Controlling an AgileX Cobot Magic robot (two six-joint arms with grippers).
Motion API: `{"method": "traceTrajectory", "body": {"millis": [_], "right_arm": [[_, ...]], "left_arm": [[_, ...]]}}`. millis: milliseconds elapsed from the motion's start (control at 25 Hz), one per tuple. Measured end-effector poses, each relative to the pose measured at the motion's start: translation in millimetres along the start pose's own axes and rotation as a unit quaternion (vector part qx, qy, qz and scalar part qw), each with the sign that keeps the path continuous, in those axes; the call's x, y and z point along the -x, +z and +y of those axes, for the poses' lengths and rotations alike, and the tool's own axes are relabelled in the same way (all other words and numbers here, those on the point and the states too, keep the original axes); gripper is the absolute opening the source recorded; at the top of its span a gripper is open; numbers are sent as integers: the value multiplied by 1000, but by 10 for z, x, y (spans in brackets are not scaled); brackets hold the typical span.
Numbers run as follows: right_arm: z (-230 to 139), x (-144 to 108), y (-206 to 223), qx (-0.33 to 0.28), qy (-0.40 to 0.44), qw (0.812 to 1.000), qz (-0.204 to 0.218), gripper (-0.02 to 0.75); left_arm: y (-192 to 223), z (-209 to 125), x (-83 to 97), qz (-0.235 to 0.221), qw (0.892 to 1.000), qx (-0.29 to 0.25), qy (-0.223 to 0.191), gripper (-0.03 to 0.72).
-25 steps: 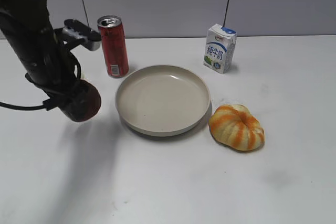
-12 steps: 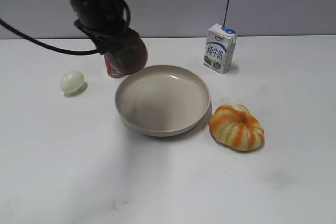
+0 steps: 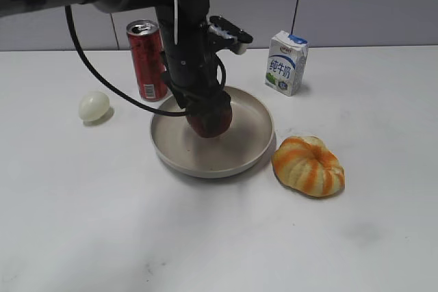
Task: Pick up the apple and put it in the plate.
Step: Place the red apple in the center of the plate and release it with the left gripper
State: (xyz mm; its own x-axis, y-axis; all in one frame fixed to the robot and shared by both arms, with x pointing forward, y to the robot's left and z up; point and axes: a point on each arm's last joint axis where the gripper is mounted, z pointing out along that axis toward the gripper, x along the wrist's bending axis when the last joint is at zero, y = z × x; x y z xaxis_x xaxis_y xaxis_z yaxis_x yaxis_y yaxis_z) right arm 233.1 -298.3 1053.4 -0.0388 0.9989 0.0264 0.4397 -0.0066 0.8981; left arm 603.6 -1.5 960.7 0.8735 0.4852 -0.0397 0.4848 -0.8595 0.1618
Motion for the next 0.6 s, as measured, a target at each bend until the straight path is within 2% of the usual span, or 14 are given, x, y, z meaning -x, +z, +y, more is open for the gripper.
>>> {"method": "traceTrajectory", "body": {"millis": [280,440,600], "right_arm": [[0,0,0,0,0,1000,0,585],[0,0,0,0,0,1000,0,585],[0,0,0,0,0,1000,0,585]], "left_arm": [[139,17,1,-13,1000,-1,-6,585],[136,20,2,-13,1000,1,-7,671],[126,15,7,-16,1000,-3,-7,656]]}}
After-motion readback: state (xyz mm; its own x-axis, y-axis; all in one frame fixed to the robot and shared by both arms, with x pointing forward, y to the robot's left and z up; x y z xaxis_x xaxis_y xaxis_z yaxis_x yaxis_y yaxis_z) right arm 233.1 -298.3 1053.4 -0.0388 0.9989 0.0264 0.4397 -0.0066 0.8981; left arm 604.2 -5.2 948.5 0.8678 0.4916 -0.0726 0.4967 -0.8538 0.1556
